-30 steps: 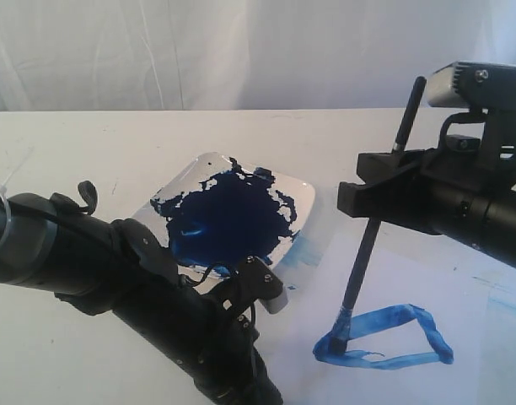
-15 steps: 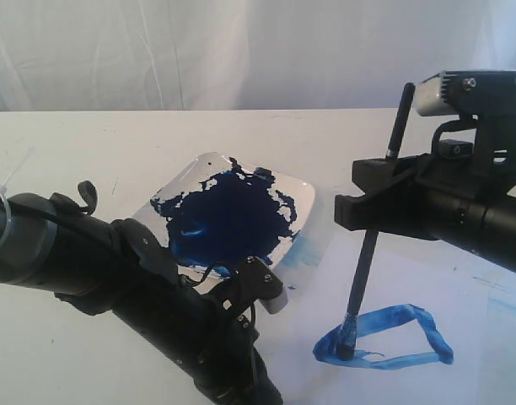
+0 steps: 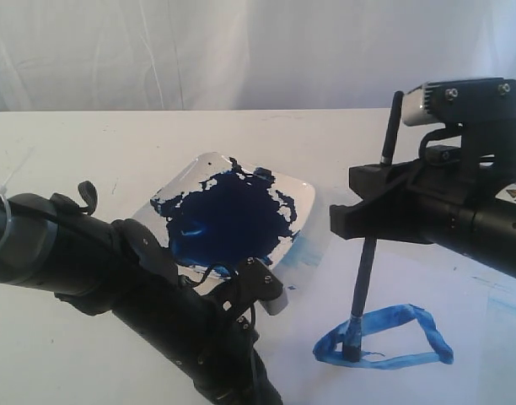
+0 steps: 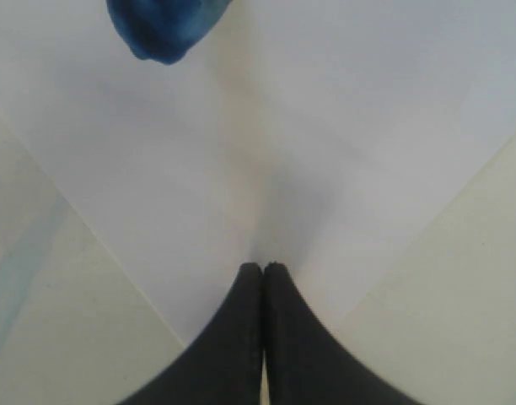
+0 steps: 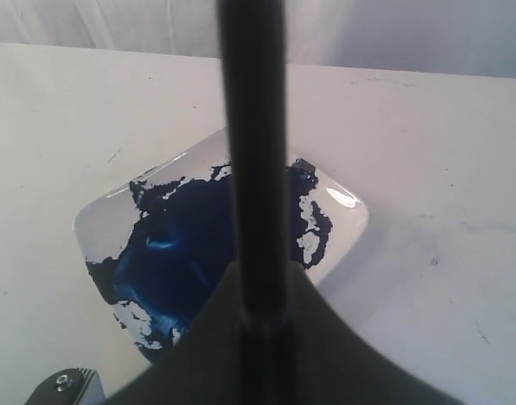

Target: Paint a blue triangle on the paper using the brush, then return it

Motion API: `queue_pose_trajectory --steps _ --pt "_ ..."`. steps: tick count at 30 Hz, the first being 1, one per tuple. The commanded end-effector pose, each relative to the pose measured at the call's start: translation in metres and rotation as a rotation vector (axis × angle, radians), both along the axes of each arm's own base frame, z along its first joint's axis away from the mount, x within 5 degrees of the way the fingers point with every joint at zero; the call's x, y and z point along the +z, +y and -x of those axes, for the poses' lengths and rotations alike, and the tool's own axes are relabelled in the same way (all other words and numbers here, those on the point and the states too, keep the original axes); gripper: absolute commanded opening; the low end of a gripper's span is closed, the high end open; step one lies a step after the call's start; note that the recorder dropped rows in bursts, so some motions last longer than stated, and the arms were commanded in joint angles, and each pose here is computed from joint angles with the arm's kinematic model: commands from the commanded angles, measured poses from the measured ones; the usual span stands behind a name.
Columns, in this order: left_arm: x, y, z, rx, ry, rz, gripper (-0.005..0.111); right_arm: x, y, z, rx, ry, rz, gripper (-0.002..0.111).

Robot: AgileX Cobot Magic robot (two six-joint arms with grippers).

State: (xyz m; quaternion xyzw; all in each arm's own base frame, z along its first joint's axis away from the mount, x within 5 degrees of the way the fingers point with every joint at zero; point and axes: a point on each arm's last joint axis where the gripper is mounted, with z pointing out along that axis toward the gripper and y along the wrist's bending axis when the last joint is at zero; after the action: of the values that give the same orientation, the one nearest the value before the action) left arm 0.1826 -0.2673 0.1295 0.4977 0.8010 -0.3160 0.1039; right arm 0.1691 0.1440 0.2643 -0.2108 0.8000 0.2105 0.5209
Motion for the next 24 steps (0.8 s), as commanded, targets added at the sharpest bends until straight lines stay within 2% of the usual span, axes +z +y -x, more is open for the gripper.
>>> queue_pose_trajectory --steps 1,24 --pt "-0.0019 0.0004 0.0041 -0.013 0.030 -0.002 0.000 -0.0052 0.0020 -0.0003 0.022 -0.001 0.040 0.000" --pt "-0.0022 0.0005 0.0029 -0.005 0.017 -0.005 0.000 -0.0035 0.0015 0.0053 0.075 -0.001 0.068 0.000"
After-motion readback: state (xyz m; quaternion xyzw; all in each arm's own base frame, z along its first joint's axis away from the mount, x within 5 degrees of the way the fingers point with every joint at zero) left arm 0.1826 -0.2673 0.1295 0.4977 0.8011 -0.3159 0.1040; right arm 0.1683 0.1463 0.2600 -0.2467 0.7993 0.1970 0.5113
